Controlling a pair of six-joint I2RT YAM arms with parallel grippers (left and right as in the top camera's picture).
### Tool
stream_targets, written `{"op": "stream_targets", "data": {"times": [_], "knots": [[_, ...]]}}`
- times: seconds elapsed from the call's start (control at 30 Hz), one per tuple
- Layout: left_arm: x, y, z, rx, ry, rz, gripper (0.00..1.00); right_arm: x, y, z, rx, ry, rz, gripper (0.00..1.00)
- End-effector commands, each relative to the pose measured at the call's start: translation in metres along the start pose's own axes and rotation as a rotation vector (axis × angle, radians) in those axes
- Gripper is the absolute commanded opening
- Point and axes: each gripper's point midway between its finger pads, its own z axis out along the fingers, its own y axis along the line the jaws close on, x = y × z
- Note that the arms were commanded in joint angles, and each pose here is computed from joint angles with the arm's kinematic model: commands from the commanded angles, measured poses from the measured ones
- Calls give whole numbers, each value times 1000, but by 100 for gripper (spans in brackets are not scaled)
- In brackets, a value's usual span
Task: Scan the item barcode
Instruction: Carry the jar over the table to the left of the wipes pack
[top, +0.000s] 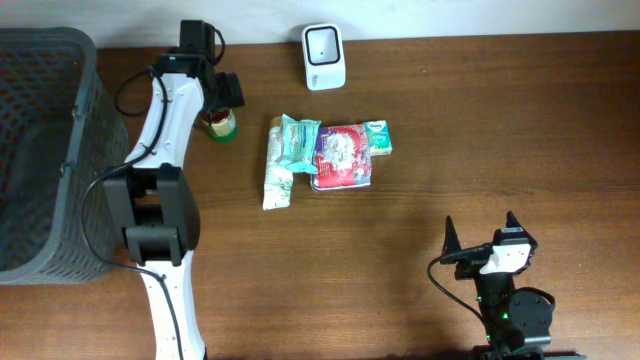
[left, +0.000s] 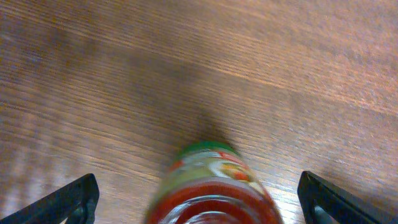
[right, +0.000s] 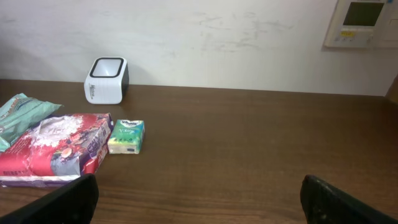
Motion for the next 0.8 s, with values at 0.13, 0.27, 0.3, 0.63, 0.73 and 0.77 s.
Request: {"op": "stream_targets", "data": {"times": [0.13, 0.27, 0.3, 0.63, 0.73, 0.77], "knots": [[35, -18, 27, 90, 145, 39, 76, 4, 1, 0, -4, 6, 7, 99], [39, -14, 24, 70, 165, 60, 65, 4, 1, 0, -4, 6, 7, 99], [40, -14, 22, 68, 172, 60, 61, 4, 1, 0, -4, 6, 7, 99], [99, -33, -49, 142, 487, 92, 63, 4, 1, 0, -4, 6, 7, 99], [115, -62, -57, 144, 501, 170, 64, 4, 1, 0, -4, 6, 7, 99], [117, -67, -58, 138, 496, 187, 64, 4, 1, 0, -4, 6, 7, 99]]}}
